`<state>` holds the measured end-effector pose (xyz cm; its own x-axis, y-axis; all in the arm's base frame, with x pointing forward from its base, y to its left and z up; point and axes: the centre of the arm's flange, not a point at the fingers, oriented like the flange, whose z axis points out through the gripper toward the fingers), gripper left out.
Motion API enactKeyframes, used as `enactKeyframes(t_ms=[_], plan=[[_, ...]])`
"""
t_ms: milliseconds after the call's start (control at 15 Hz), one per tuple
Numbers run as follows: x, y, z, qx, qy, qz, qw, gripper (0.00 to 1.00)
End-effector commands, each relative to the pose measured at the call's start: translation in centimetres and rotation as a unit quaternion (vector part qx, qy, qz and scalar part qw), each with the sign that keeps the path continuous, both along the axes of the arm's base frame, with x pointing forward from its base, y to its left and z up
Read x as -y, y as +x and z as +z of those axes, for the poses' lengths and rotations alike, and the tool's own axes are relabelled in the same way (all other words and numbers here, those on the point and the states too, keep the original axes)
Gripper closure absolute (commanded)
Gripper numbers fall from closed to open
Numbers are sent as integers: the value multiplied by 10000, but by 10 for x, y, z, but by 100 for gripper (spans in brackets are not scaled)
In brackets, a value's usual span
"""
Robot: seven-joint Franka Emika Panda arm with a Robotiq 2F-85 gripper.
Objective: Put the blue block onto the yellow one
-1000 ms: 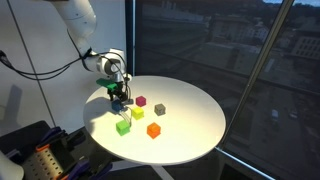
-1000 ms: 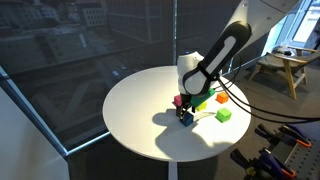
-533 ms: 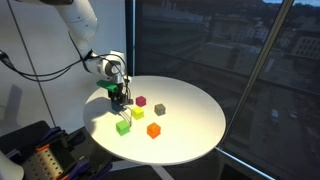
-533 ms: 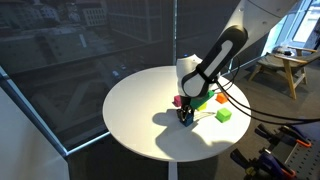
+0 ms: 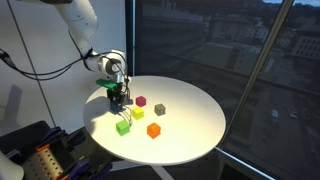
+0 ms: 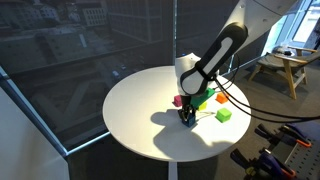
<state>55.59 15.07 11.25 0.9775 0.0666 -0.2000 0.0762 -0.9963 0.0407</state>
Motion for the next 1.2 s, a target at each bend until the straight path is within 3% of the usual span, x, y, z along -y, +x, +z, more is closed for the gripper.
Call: enactKeyframes(t_ms=[0, 1133], plan=[[6, 3, 28, -187, 33, -17, 9998, 68], [58, 8, 103, 363, 64, -883, 9954, 68]])
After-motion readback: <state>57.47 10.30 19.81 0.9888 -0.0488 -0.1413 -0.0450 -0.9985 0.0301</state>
